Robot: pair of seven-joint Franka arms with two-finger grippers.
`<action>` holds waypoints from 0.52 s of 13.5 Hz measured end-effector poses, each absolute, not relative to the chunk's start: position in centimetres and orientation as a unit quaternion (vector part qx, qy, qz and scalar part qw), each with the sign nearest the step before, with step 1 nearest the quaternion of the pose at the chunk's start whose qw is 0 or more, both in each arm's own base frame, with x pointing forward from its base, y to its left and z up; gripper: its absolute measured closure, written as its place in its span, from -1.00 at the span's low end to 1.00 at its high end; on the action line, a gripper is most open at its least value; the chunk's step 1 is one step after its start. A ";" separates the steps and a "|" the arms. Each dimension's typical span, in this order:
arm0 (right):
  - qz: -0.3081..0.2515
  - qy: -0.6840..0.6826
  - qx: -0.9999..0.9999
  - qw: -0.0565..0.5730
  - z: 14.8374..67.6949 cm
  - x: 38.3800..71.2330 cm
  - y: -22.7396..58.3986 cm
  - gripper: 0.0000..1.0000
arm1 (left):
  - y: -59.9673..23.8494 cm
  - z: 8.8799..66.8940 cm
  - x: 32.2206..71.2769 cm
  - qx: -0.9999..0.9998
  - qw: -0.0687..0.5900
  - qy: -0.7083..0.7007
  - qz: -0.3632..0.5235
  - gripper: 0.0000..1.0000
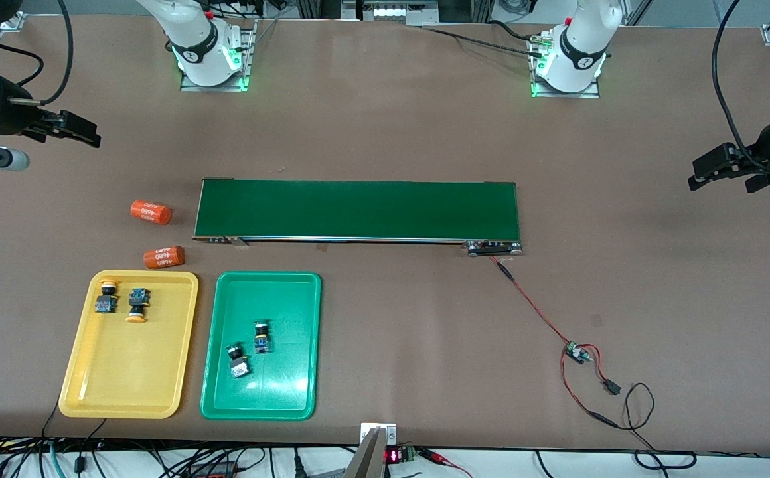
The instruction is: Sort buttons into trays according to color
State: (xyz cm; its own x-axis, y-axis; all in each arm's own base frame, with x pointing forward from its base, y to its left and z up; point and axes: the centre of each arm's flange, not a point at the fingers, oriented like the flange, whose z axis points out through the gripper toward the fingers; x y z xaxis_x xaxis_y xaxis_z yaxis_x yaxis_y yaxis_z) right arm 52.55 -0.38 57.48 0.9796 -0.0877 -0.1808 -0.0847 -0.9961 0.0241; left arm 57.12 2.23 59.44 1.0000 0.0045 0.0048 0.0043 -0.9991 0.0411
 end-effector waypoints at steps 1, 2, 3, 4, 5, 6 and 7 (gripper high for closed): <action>-0.091 -0.037 0.995 0.007 57.5 52.5 -0.9 -1.00 | 2.3 59.6 57.1 1.000 0.021 0.010 0.003 -1.00; -0.091 -0.030 0.995 0.005 57.5 52.5 -1.6 -1.00 | 2.3 59.7 57.0 1.000 0.021 0.018 0.004 -1.00; -0.091 -0.029 0.995 0.004 57.5 52.5 -2.3 -1.00 | 2.3 59.8 56.9 1.000 0.021 0.022 0.005 -1.00; -0.090 -0.029 0.995 0.004 57.5 52.5 -2.7 -1.00 | 2.3 60.0 56.9 0.999 0.020 0.024 0.006 -1.00; -0.088 -0.028 0.996 0.004 57.5 52.6 -2.8 -1.00 | 2.2 60.2 56.7 0.999 0.020 0.024 0.007 -1.00; -0.084 -0.027 0.996 0.004 57.6 52.7 -2.6 -1.00 | 2.2 60.4 56.6 0.999 0.020 0.024 0.007 -1.00; -0.080 -0.026 0.996 0.004 57.7 52.8 -2.6 -1.00 | 2.1 60.6 56.4 1.000 0.020 0.023 0.007 -1.00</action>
State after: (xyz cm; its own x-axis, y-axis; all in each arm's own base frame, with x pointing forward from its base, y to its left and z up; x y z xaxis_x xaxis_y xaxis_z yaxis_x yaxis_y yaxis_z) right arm 52.76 -2.57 57.66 0.9859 -0.0521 -0.1593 -0.0508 -0.9986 0.0123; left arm 56.44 2.10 60.57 0.9988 0.0460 0.0139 0.0454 -0.9981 0.0413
